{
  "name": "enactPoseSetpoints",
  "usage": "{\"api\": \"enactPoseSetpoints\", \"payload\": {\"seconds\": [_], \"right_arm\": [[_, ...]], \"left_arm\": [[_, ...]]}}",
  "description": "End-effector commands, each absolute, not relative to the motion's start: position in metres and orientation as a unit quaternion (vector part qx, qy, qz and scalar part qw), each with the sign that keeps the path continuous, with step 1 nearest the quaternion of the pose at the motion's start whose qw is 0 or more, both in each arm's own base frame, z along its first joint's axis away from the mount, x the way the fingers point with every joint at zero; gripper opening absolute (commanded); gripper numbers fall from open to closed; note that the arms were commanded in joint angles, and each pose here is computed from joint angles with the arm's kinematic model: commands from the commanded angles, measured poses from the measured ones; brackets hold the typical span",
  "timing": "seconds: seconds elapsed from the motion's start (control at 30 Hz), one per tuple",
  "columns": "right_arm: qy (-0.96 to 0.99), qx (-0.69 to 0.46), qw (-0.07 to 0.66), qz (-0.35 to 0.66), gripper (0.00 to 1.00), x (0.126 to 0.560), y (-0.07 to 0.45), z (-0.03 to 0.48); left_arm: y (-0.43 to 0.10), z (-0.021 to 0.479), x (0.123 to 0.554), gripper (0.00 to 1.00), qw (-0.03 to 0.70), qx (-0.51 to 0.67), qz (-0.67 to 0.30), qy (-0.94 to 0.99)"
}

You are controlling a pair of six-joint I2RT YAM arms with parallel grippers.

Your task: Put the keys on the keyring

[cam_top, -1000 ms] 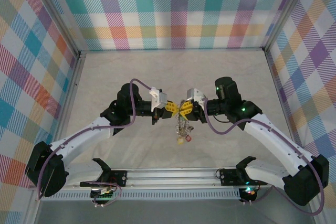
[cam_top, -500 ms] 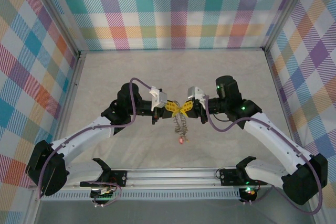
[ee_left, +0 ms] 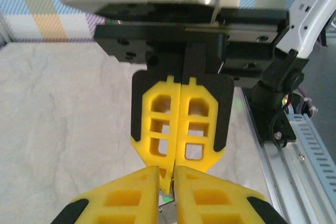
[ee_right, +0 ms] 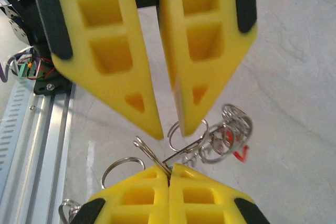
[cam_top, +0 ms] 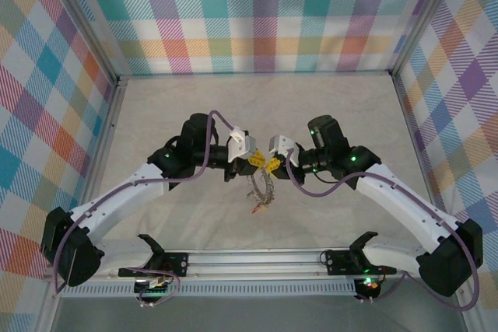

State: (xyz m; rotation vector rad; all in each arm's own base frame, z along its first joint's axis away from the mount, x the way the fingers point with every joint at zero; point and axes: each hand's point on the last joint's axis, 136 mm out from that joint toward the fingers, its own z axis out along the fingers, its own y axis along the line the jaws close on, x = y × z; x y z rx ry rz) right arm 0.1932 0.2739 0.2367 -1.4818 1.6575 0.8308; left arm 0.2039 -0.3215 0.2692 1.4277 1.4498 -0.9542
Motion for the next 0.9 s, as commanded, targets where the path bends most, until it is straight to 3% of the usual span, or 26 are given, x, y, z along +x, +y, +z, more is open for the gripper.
{"api": "enactPoseSetpoints", "payload": {"seconds": [0.0, 0.57, 0.87], "right_arm": [[0.627, -0.591, 0.403, 0.310, 0.00, 0.196, 0.277, 0.258], [0.649, -0.573, 0.407, 0.290, 0.00, 0.207, 0.274, 0.250], [0.655, -0.560, 0.408, 0.299, 0.00, 0.212, 0.279, 0.247]], "left_arm": [[-0.323, 0.260, 0.201, 0.16, 0.410, 0.588, -0.370, 0.591], [-0.324, 0.271, 0.197, 0.26, 0.423, 0.578, -0.387, 0.581], [-0.332, 0.250, 0.199, 0.27, 0.385, 0.569, -0.402, 0.605]]}}
